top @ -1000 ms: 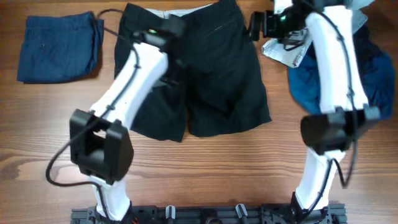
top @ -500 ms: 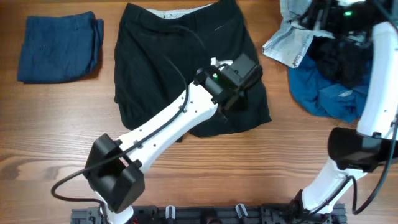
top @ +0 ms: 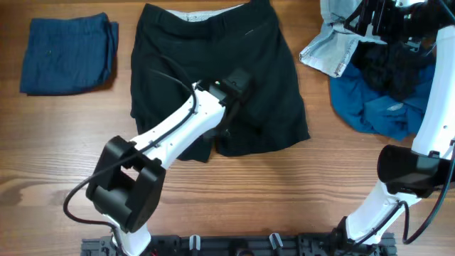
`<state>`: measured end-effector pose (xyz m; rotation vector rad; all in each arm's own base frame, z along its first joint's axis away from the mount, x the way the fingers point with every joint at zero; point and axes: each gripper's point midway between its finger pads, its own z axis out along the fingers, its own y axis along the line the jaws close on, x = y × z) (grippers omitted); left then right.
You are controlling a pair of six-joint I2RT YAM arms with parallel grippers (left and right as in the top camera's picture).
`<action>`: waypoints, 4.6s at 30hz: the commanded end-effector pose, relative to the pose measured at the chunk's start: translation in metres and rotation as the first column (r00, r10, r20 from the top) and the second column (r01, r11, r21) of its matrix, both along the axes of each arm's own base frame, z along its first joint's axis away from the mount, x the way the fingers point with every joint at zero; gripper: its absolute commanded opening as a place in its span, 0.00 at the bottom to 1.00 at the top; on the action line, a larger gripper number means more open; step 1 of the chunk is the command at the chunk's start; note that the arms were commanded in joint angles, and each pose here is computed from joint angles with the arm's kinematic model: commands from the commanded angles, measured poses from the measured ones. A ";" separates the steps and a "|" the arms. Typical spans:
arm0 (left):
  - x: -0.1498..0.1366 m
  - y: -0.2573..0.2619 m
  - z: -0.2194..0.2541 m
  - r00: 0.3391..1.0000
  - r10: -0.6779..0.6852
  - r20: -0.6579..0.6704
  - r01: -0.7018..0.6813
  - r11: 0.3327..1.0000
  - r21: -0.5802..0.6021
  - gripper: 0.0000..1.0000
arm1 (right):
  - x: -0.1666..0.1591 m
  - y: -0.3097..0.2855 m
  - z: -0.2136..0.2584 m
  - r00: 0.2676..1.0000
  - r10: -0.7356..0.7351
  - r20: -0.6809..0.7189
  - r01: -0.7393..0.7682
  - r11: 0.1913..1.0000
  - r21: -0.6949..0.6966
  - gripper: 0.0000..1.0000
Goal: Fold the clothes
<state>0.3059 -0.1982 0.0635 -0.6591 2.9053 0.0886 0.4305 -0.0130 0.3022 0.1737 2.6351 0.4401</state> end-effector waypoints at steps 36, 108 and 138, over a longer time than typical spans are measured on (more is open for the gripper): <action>0.065 0.142 -0.020 0.968 0.193 0.159 -0.190 0.981 -0.033 0.61 | 0.019 0.095 -0.214 0.917 0.193 -0.348 -0.156 0.979 0.133 0.97; -0.019 -0.085 -0.011 0.883 -0.405 0.237 0.446 0.882 -0.155 0.63 | 0.153 0.130 -0.146 0.868 0.046 0.495 -0.110 0.989 0.101 0.86; -0.067 -0.106 -0.050 0.904 -0.416 0.098 0.427 0.889 -0.167 0.04 | 0.166 0.165 -0.286 0.957 0.065 0.284 -0.124 0.973 0.196 0.74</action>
